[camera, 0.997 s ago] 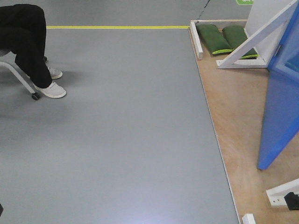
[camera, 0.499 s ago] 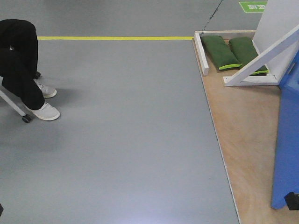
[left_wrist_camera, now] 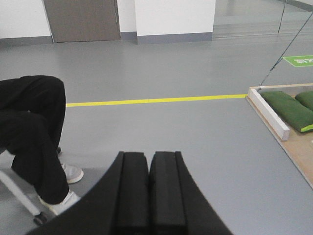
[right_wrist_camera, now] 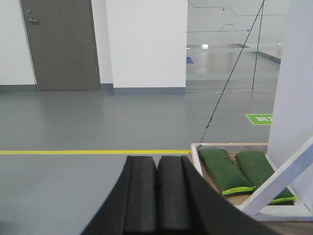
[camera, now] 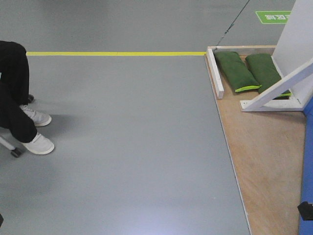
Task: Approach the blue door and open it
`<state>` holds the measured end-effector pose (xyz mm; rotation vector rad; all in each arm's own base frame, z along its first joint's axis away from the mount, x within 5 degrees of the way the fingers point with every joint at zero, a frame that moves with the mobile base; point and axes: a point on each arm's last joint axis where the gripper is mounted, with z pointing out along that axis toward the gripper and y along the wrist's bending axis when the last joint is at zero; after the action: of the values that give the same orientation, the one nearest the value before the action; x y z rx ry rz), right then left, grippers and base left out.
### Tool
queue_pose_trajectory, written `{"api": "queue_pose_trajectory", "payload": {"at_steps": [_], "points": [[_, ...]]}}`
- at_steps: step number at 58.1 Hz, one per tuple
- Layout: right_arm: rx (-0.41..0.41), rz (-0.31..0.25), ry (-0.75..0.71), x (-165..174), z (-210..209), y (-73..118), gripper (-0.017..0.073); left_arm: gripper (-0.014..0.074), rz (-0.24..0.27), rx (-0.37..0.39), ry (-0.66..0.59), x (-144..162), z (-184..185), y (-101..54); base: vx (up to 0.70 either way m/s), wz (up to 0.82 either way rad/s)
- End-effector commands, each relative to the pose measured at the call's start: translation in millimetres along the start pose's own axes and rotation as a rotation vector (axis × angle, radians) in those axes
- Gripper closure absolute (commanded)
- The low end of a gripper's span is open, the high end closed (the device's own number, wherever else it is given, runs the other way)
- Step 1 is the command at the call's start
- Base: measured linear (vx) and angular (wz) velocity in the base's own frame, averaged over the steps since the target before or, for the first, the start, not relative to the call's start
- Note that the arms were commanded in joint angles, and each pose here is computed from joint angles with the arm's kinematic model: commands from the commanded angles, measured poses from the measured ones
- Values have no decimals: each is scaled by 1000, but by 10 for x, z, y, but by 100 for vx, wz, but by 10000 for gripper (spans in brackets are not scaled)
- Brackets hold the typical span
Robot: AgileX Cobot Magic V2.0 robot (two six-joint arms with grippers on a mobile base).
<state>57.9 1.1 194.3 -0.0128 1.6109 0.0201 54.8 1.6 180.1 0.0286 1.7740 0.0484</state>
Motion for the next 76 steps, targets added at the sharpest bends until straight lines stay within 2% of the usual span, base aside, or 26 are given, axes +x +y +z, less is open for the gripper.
{"api": "queue_pose_trajectory", "payload": {"at_steps": [1, 33, 76], "points": [[4, -4, -71, -63, 6, -1, 547, 521, -8, 7, -123, -166, -40, -1, 40, -2], [4, -4, -71, -63, 6, -1, 547, 521, -8, 7, -123, -166, -40, -1, 30, -4], [4, -4, -72, -63, 6, -1, 547, 521, -8, 7, -123, -166, -40, -1, 4, -1]]}}
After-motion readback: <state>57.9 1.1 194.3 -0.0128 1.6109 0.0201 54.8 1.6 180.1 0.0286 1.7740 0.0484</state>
